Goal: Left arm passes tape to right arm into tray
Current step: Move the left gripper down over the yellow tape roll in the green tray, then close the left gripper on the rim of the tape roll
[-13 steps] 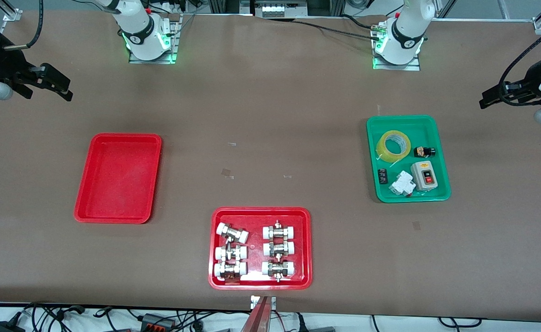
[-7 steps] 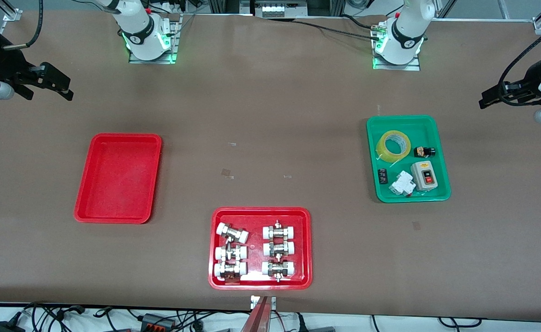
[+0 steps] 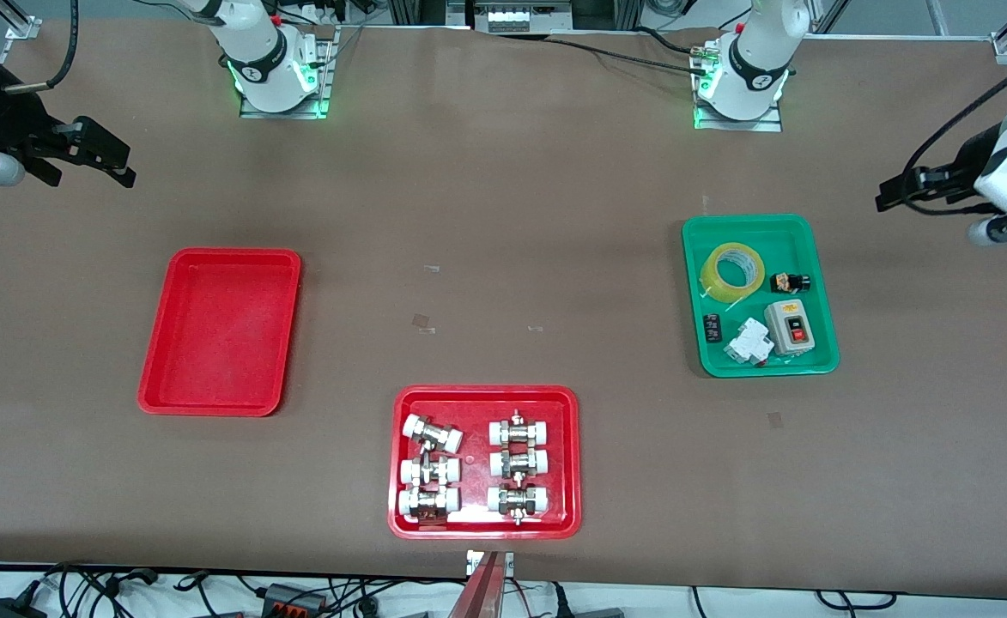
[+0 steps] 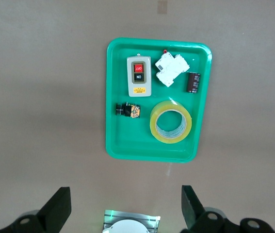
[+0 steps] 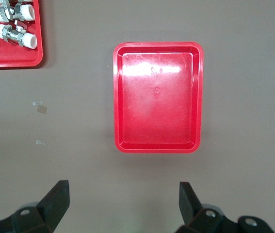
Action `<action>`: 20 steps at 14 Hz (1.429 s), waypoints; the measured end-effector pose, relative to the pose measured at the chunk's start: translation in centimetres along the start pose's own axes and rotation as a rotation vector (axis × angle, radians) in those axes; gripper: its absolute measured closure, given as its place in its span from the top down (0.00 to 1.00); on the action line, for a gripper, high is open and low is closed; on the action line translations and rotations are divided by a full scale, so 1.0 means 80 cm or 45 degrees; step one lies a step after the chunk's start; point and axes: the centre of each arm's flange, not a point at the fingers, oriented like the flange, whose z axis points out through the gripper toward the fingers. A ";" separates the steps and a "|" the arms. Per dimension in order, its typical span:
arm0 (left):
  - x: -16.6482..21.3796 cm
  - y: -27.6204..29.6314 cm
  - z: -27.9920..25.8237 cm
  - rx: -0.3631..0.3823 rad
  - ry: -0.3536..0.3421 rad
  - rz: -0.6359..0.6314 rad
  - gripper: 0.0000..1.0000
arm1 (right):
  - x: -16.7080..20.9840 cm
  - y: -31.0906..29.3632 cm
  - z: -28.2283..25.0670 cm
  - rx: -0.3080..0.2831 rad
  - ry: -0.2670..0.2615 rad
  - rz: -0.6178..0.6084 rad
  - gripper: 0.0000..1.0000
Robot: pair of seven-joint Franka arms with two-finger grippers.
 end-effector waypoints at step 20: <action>-0.008 0.052 0.424 -0.015 0.008 0.008 1.00 | 0.006 0.010 0.017 -0.011 -0.033 -0.002 1.00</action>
